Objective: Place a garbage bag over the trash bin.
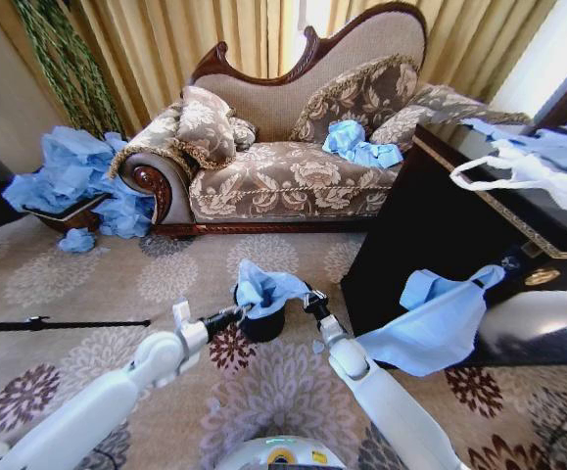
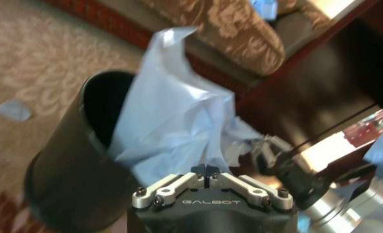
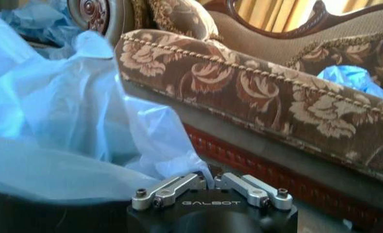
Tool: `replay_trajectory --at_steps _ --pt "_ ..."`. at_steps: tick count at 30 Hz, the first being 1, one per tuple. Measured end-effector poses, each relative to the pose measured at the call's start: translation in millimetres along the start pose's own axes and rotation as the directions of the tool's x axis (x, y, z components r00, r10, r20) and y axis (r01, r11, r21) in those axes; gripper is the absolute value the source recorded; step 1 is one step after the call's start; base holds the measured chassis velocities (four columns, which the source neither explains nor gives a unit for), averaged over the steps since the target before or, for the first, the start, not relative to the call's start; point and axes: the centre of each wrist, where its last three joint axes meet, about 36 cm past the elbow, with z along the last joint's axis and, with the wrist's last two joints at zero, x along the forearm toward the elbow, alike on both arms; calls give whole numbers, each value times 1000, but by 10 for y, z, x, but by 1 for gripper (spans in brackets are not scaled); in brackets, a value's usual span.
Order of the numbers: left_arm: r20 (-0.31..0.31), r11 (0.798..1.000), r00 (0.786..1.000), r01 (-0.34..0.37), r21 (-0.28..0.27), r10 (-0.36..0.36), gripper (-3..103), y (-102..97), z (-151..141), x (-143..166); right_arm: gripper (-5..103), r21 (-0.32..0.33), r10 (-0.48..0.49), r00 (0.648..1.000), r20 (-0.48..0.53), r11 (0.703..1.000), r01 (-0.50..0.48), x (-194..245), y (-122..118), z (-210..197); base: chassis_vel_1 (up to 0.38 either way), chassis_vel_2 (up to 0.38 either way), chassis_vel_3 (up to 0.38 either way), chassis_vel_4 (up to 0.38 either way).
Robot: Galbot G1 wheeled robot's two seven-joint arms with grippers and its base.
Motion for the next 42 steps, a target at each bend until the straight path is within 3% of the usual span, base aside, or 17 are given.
replay_trajectory --at_steps 8,18,30,42 --pt "-26 998 998 65 -11 -65 0 241 265 52 0 18 -11 999 -42 1000 11 62 77 185 0 0 0 0" --pt "-13 987 988 156 36 -156 0 557 499 -28 0 29 -18 994 -110 999 21 -11 157 494 0 0 0 0" --pt "90 959 957 266 98 -274 0 1002 251 -403 0 15 -1 994 -111 1000 2 -466 183 472 0 0 0 0" --pt "148 938 931 312 148 -333 0 1153 159 -489 0 16 17 997 -74 1000 -16 -857 106 257 0 0 0 0"
